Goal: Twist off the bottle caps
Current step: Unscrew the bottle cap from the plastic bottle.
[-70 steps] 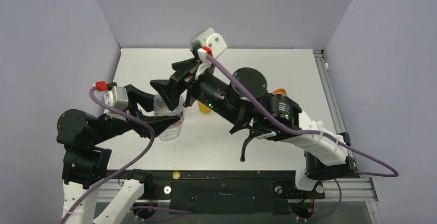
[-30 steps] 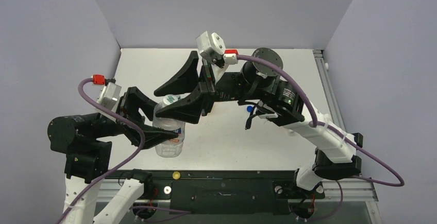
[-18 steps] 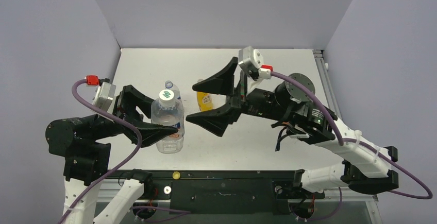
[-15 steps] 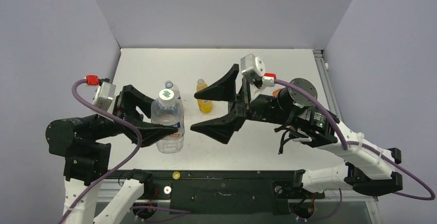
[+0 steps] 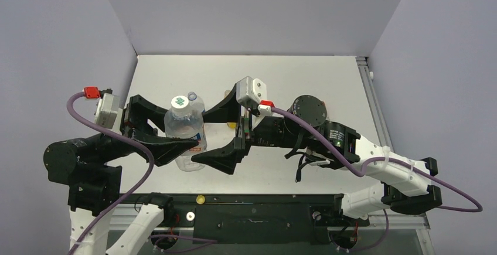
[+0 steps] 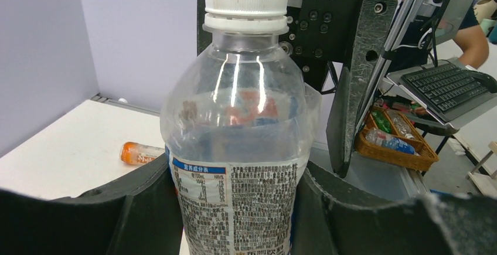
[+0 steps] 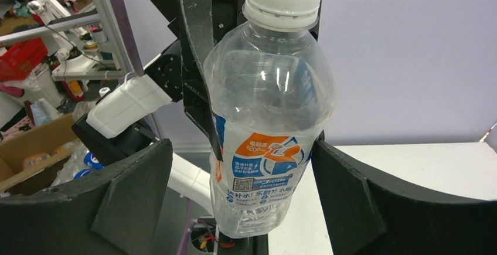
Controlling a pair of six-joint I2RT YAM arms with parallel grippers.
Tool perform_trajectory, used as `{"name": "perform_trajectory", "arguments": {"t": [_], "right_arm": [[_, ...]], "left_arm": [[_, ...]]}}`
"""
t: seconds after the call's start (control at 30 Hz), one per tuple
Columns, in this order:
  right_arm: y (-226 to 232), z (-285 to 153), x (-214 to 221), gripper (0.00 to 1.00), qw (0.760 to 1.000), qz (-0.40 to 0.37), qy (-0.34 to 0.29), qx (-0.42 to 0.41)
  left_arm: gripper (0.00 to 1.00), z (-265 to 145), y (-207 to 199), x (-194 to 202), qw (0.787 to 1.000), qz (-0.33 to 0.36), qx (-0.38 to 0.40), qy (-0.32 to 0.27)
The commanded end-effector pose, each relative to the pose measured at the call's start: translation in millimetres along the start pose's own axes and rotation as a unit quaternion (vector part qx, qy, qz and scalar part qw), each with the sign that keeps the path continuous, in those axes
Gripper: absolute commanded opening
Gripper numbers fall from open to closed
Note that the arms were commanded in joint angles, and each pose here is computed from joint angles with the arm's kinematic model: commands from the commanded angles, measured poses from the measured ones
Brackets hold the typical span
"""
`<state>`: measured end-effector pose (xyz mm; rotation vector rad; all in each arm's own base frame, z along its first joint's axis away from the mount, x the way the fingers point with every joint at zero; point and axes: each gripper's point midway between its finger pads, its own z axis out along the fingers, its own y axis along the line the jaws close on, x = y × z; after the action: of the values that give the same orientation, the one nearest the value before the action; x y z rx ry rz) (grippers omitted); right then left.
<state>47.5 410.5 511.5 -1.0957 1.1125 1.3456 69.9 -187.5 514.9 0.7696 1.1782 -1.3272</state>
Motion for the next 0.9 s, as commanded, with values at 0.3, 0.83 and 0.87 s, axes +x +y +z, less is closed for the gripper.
{"name": "perform_trajectory", "arguments": {"t": [0.3,0.83,0.87], "right_arm": [[-46,-5,42,0.84,0.988,-0.044,0.07,0.132],[-1,31,6,0.84,1.0,0.002,-0.025,-0.007],[6,32,0,0.82,0.999,0.013,-0.039,-0.032]], "left_arm": [[0.04,1,-14,-15,1.0,0.014,0.013,-0.013],[0.06,2,-23,-21,0.999,-0.011,0.026,-0.016],[0.06,1,-24,-22,0.999,-0.011,0.026,-0.016]]}}
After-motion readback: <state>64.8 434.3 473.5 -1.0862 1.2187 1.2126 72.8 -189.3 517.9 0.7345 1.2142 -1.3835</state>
